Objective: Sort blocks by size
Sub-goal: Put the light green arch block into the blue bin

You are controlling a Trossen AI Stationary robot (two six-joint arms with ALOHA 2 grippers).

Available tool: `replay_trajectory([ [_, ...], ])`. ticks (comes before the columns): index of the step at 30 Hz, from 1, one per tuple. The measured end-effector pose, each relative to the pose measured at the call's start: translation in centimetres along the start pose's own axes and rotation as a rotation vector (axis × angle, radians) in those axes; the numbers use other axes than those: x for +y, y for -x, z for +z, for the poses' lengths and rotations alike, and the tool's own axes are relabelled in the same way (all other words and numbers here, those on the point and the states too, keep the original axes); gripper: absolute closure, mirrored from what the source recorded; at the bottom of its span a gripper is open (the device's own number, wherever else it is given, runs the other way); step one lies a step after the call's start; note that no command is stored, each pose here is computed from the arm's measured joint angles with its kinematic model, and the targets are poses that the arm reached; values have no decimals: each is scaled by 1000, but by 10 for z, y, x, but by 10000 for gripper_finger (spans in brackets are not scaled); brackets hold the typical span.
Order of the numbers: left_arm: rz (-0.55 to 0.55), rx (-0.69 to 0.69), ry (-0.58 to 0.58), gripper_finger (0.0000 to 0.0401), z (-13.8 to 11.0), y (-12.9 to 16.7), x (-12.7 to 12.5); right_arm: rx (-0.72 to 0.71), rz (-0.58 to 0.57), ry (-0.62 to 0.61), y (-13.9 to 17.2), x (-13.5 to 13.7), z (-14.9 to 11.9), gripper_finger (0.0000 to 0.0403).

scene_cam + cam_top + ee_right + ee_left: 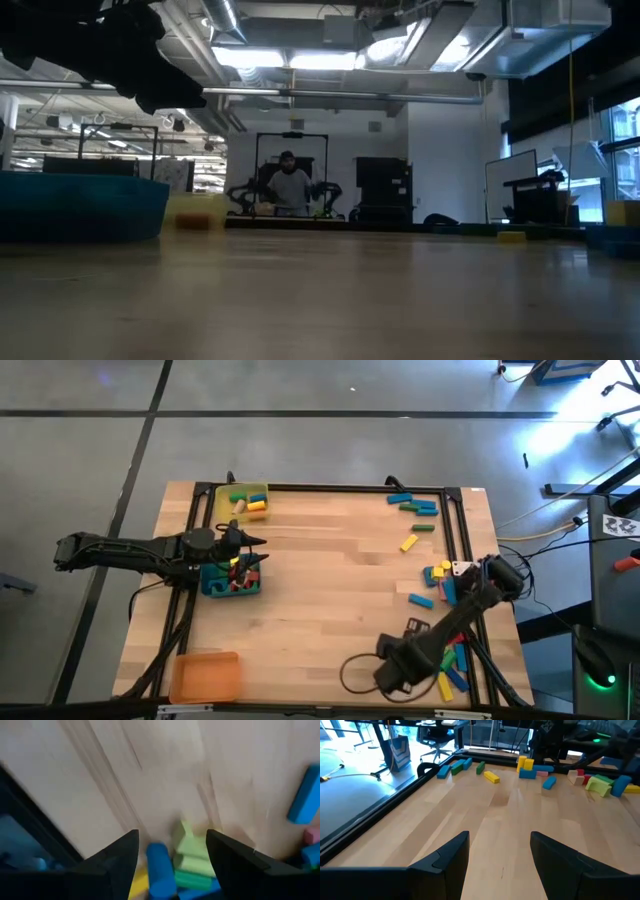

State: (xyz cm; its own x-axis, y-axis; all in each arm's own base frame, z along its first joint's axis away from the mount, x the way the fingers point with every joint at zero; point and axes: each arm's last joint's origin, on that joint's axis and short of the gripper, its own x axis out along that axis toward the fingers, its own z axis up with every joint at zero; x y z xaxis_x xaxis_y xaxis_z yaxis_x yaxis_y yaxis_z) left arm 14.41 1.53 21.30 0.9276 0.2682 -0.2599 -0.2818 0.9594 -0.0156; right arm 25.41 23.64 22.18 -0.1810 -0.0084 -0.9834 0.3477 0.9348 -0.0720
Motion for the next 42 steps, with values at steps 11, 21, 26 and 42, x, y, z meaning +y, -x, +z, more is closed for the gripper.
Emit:
replay_trajectory([
  [11,2,18,31,205,-2,0,0,76,-69,-7,-43,-9,-10,169],
  [21,10,79,87,205,-8,0,1,187,-75,-29,-78,-22,-15,169],
  [26,10,86,114,205,-8,0,0,210,-66,-29,-85,-24,-16,211],
  [42,-2,69,135,205,-7,0,-1,62,-63,92,-55,-23,-5,350],
])
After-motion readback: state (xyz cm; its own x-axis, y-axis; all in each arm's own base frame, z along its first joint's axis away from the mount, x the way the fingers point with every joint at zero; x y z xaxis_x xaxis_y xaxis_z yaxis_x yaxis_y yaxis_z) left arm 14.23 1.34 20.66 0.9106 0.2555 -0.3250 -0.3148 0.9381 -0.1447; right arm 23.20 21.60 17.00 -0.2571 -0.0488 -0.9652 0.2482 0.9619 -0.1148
